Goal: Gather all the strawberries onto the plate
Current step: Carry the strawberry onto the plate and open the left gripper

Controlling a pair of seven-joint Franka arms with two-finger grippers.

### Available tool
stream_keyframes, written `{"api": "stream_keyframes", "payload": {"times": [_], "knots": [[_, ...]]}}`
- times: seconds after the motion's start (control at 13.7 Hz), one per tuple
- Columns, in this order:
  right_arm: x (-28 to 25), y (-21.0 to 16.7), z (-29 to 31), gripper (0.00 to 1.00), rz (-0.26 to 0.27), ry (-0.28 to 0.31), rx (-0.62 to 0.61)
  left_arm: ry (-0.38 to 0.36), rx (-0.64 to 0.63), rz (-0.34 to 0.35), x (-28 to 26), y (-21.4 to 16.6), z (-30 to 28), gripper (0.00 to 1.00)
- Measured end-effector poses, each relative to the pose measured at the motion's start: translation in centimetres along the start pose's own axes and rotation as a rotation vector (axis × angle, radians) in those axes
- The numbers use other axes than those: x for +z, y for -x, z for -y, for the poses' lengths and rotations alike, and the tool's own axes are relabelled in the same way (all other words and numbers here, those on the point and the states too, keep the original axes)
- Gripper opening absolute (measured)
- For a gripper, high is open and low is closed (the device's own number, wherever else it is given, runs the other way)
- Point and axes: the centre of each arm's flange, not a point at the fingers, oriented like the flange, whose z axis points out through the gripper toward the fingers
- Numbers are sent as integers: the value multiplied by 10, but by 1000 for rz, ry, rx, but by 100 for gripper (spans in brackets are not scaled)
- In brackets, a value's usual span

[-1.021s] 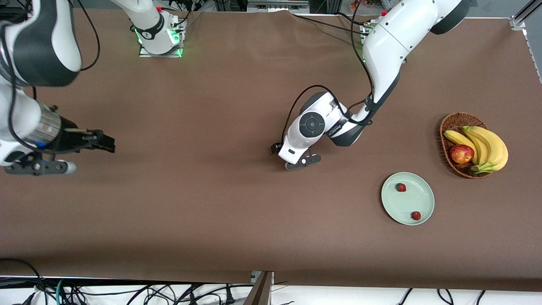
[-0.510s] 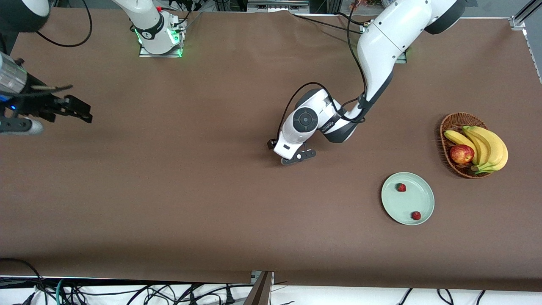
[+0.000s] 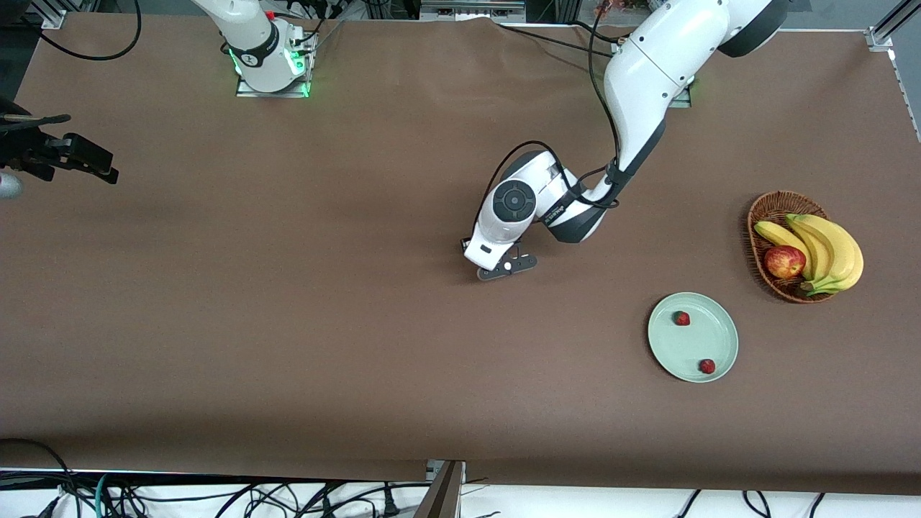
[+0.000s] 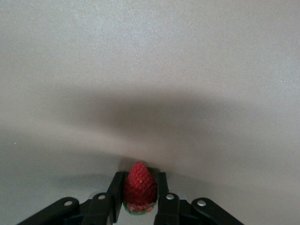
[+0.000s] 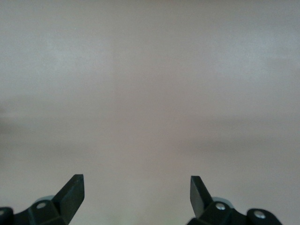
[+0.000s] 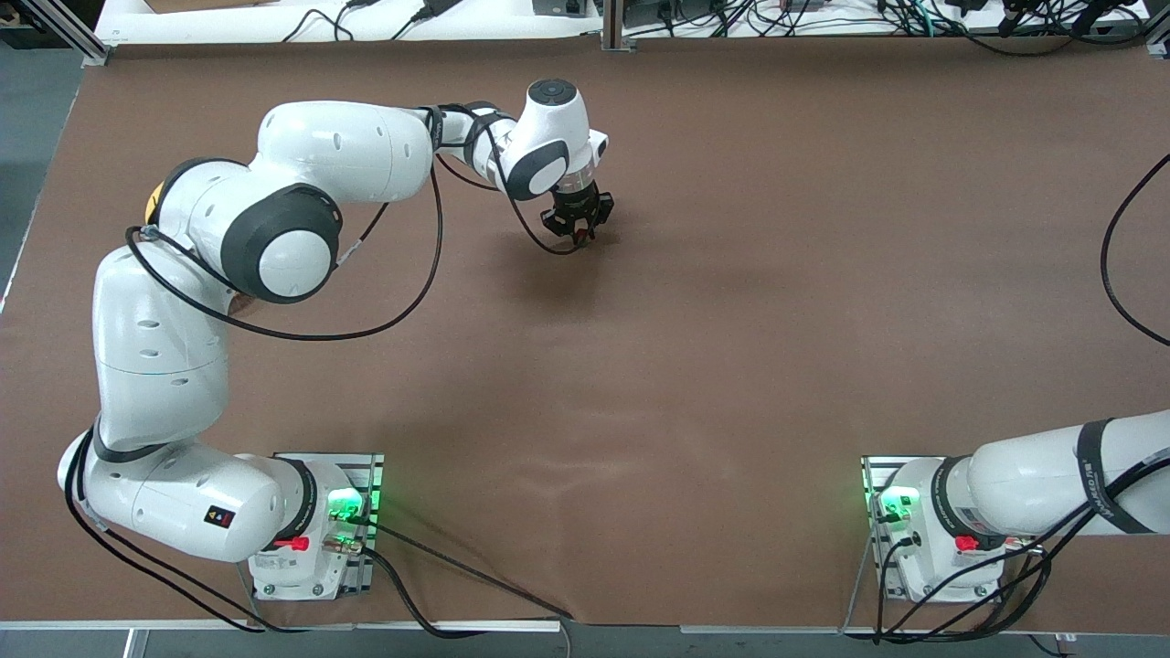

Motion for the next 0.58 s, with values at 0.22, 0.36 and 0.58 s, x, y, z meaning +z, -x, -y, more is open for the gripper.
{"api": "stream_keyframes", "payload": {"times": [0.22,0.36,0.58], "knots": [[8,-3,2,100,16,0,-5,-41,-9,-10,-13,-20,13,33],[9,-4,2,100,18,0,-6,-69,28,-24,-48,-54,36,33],[9,-4,1,100,16,1,-5,-78,109,-45,-113,-114,88,33]]}}
